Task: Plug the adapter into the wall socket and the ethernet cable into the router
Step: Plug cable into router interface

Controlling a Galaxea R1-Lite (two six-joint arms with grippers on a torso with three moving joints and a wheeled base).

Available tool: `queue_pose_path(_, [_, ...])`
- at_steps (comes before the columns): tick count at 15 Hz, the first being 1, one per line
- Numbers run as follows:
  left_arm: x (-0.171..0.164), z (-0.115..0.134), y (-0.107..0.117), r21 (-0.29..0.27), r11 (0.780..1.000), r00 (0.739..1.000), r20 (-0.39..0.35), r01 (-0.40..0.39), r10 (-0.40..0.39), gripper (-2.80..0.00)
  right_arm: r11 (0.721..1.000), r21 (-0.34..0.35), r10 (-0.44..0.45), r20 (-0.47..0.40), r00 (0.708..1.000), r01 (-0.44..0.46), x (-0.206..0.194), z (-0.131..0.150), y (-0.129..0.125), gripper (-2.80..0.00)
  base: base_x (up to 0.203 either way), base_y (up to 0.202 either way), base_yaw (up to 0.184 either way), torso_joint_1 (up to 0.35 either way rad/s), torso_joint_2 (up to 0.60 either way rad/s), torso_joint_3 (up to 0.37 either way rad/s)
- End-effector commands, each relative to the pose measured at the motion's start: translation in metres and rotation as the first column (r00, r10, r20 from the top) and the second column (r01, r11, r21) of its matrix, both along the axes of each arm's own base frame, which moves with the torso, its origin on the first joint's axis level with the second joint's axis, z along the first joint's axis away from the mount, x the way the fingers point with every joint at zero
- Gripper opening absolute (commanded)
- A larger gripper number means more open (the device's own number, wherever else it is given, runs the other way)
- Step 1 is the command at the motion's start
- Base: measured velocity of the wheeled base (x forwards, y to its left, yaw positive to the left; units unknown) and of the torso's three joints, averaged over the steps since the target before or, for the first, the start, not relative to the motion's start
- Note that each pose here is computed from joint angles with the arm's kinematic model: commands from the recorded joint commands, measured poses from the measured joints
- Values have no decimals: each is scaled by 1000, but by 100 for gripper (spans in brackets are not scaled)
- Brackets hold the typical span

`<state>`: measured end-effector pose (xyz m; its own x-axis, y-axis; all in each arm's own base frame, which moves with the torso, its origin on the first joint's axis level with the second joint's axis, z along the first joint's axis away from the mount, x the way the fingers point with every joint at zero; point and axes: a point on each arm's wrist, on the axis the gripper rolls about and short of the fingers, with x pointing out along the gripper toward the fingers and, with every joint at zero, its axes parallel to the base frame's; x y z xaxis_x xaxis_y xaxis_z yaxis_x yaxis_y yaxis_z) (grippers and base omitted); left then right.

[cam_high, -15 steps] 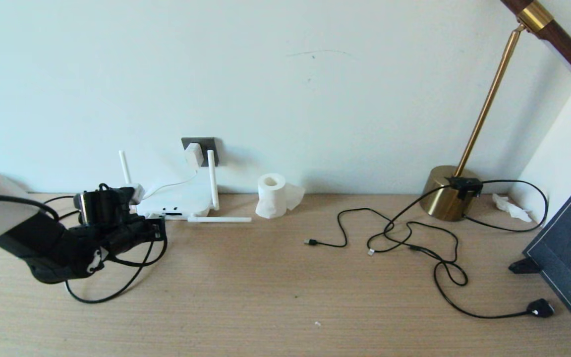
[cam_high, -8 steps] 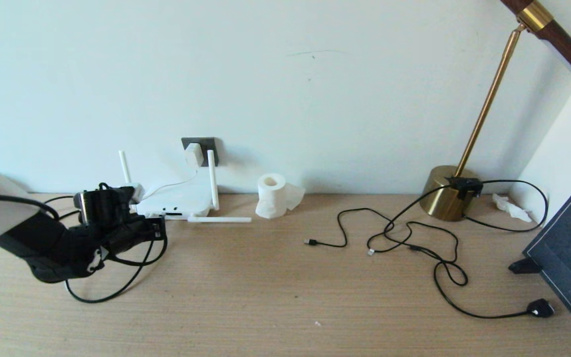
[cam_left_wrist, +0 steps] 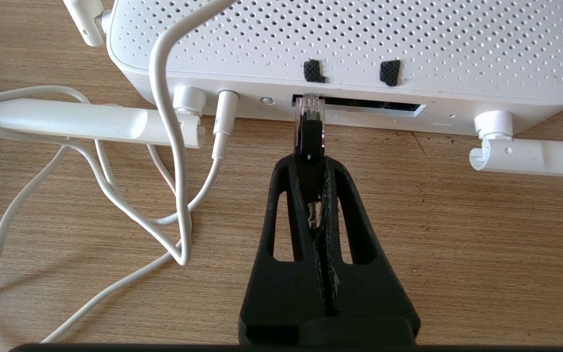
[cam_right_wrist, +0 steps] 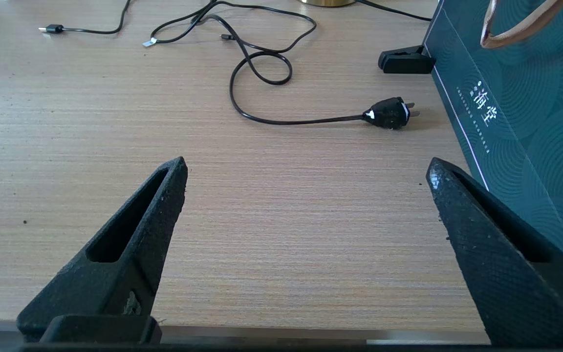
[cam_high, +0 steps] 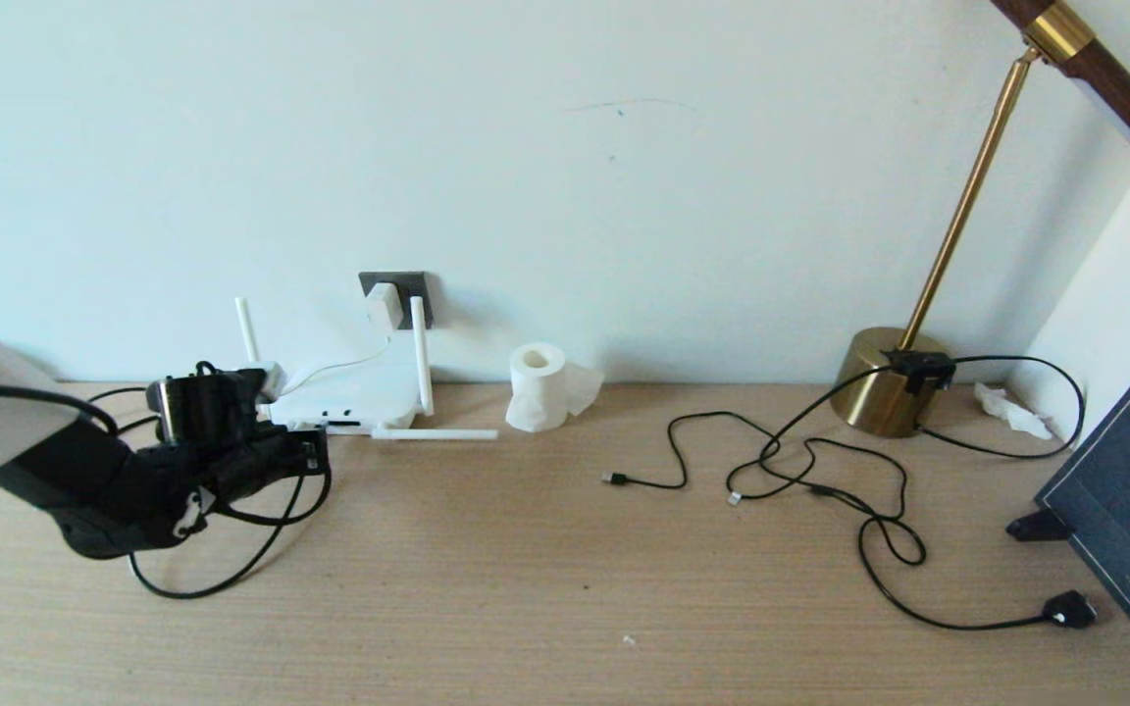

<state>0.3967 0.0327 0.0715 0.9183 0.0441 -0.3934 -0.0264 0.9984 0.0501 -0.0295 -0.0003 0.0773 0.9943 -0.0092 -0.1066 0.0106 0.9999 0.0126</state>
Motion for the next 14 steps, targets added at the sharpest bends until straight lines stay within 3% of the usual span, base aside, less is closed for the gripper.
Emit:
queue_pose_path(1, [1,-1,0,0,1000,1000,3,0,0,-280,1000,0,0,-4,1000,0,0,0,0,0,0,0,0,0,0,0])
queue_pose_path(14, [2,-1,0,0,1000,1000,3,0,0,-280,1000,0,0,-3,1000,0,0,0,0,0,0,0,0,0,0,0])
